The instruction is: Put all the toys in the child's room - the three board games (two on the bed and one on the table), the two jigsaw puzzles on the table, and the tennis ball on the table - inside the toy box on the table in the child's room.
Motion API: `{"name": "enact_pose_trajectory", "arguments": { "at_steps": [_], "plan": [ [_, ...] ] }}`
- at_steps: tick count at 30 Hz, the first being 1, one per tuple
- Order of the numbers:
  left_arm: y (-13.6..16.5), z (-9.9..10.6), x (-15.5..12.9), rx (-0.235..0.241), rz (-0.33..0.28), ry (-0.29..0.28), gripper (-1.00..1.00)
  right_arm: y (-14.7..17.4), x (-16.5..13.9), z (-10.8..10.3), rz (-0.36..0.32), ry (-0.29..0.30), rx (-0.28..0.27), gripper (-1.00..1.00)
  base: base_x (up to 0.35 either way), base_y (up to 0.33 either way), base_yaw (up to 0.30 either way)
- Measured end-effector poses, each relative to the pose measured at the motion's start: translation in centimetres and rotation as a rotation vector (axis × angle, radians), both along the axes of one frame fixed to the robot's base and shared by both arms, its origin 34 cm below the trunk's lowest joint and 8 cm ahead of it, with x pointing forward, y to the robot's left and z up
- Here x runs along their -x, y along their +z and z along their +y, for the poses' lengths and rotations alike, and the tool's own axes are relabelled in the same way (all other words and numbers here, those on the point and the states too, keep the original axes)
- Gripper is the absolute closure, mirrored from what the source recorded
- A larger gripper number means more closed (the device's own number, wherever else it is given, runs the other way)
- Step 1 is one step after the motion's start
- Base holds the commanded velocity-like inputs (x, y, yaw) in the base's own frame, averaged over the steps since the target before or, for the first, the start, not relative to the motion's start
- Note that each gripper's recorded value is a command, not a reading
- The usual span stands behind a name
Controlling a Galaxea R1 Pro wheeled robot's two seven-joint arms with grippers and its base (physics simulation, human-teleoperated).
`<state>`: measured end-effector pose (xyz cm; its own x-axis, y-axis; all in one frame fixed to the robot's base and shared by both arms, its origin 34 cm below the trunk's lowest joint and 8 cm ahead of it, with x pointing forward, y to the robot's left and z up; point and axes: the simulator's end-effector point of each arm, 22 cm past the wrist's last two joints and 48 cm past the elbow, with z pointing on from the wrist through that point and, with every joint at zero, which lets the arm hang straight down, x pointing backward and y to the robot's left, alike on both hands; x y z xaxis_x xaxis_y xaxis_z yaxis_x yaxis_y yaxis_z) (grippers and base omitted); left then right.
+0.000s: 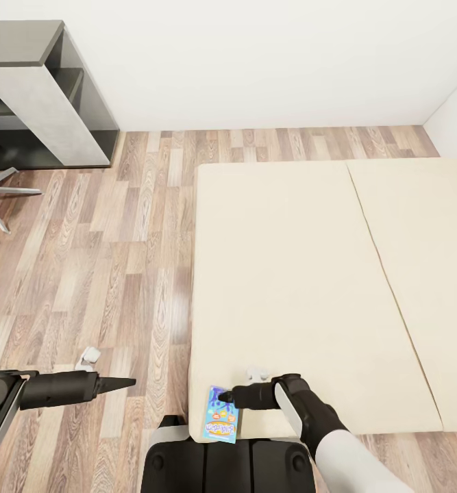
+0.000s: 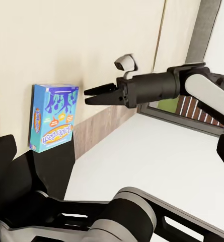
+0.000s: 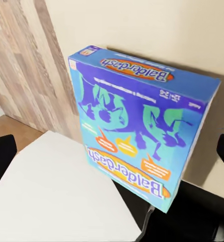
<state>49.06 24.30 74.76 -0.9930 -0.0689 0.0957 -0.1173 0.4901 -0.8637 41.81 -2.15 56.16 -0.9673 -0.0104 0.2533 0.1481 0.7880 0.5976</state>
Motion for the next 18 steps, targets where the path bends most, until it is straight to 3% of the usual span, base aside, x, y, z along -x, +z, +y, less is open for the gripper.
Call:
{"name": "enact_pose_trajectory", "arguments": {
  "at_steps": [5, 18],
  "plan": [
    [-0.03, 0.0, 0.02, 0.0, 0.001, 0.0, -1.0, -0.31, 1.45, -0.08, 0.031, 0.003, 0.004, -1.0, 0.0, 0.0, 0.0],
    [-0.34, 0.0, 0.22, 0.0, 0.009, 0.0, -1.0, -0.77, 1.58, 0.03, 0.016, -0.004, 0.006, -1.0, 0.0, 0.0, 0.0]
  ]
}}
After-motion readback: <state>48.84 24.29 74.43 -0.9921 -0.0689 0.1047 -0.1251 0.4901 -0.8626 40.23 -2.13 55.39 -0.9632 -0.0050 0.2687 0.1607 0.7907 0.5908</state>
